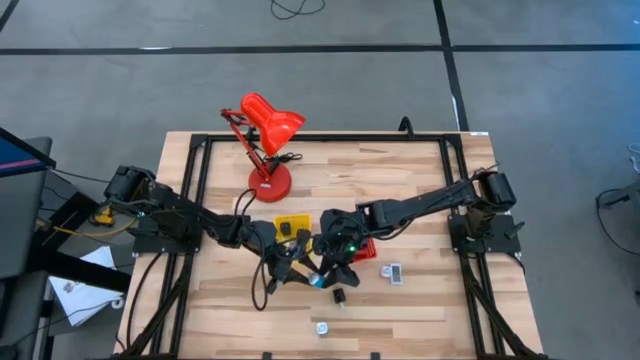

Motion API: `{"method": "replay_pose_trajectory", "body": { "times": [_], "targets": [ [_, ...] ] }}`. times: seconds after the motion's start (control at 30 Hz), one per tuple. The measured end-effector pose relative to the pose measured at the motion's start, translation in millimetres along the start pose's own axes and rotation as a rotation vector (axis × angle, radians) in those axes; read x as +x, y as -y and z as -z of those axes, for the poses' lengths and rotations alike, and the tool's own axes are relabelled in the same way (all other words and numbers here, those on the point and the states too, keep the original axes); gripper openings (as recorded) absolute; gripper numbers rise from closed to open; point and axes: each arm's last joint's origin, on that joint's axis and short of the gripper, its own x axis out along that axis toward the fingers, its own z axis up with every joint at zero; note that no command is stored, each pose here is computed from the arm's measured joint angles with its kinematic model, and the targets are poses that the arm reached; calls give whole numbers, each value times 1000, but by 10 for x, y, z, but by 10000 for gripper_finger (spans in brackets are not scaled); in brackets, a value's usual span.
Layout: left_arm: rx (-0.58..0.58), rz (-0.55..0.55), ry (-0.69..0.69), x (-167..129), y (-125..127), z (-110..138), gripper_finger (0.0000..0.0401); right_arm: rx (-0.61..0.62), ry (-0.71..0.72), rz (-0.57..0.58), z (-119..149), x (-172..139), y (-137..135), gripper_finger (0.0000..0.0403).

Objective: Pick & Place Office items
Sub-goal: Put the top light blue charger adapter into the yellow bin

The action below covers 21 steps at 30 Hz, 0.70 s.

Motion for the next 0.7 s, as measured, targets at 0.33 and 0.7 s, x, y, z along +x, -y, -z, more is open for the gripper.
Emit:
{"method": "replay_pose_trajectory", "body": {
  "times": [0.33, 0.7],
  "targets": [
    [-104, 40, -72, -2, 48, 64, 132, -58, -44, 124, 101, -273, -111, 273],
    [-329, -103, -358, -97, -86, 380, 132, -115, 213, 328, 719, -865, -322, 276]
  ]
}}
